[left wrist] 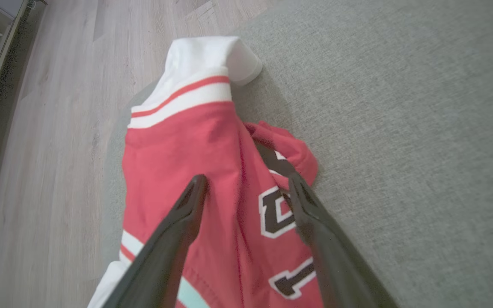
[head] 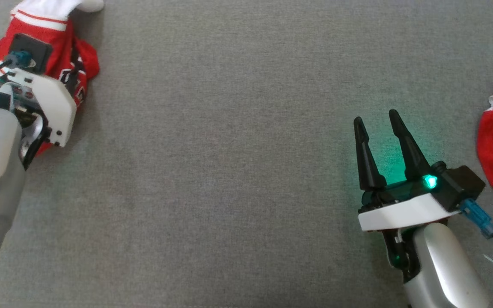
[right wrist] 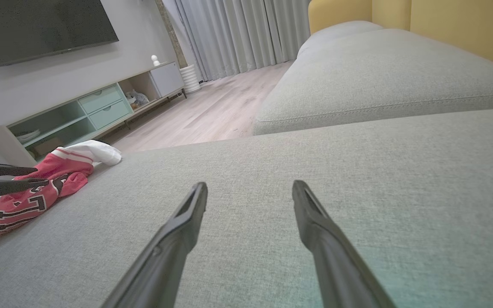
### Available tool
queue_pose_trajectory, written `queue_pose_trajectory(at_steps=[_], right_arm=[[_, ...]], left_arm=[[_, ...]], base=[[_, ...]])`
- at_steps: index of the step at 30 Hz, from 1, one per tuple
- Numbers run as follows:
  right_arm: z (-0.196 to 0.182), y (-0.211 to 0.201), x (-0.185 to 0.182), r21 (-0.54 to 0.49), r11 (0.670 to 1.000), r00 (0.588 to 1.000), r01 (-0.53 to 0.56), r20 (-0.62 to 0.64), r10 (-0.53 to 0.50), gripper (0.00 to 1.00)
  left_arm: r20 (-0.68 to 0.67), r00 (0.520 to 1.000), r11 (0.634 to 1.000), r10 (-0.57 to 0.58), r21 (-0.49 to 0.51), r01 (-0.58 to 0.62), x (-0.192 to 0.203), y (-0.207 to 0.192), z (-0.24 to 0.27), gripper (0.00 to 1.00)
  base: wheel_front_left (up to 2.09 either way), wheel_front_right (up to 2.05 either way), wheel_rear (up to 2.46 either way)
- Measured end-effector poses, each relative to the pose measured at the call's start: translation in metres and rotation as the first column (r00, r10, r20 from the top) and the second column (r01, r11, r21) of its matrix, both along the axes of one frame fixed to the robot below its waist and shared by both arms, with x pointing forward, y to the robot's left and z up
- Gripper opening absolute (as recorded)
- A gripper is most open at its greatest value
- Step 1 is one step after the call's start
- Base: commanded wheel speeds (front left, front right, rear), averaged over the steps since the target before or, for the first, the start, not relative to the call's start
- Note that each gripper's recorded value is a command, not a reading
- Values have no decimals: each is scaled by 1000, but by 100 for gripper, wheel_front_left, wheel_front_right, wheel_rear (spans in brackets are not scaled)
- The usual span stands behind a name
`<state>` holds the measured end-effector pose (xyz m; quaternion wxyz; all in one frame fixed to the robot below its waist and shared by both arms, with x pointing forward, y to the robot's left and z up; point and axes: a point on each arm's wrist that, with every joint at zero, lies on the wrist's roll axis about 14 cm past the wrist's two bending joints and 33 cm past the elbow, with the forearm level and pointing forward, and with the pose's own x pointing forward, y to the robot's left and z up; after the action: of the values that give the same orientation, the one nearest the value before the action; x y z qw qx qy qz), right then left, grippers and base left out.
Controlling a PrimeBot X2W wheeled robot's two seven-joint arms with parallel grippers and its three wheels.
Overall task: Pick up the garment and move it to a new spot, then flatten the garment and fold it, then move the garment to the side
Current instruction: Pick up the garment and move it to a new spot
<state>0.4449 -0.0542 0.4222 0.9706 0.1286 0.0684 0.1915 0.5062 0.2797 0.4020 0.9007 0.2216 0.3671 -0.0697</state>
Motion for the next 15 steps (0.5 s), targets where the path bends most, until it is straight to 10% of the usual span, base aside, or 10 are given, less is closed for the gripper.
queue_pose_trajectory(at_steps=[2,4,5,15], right_arm=[[-1,-4,1,-2,1000,1000,12,-1,-12,100],[-1,-8,1,-4,1000,1000,21,0,-21,100],[-1,-9,2,-4,1000,1000,26,1,-26,100],[22,-12,0,-2,999,998,35,54,-35,100]], left_arm=[[-11,1000,1000,20,6,-20,4,2,-6,99],[-13,1000,1000,24,10,-24,5,4,-8,8],[0,1000,1000,14,13,-14,7,4,-7,0],[304,952,999,-39,2,40,28,0,53,0]], base=[[0,0,0],[0,0,0],[0,0,0],[0,0,0]])
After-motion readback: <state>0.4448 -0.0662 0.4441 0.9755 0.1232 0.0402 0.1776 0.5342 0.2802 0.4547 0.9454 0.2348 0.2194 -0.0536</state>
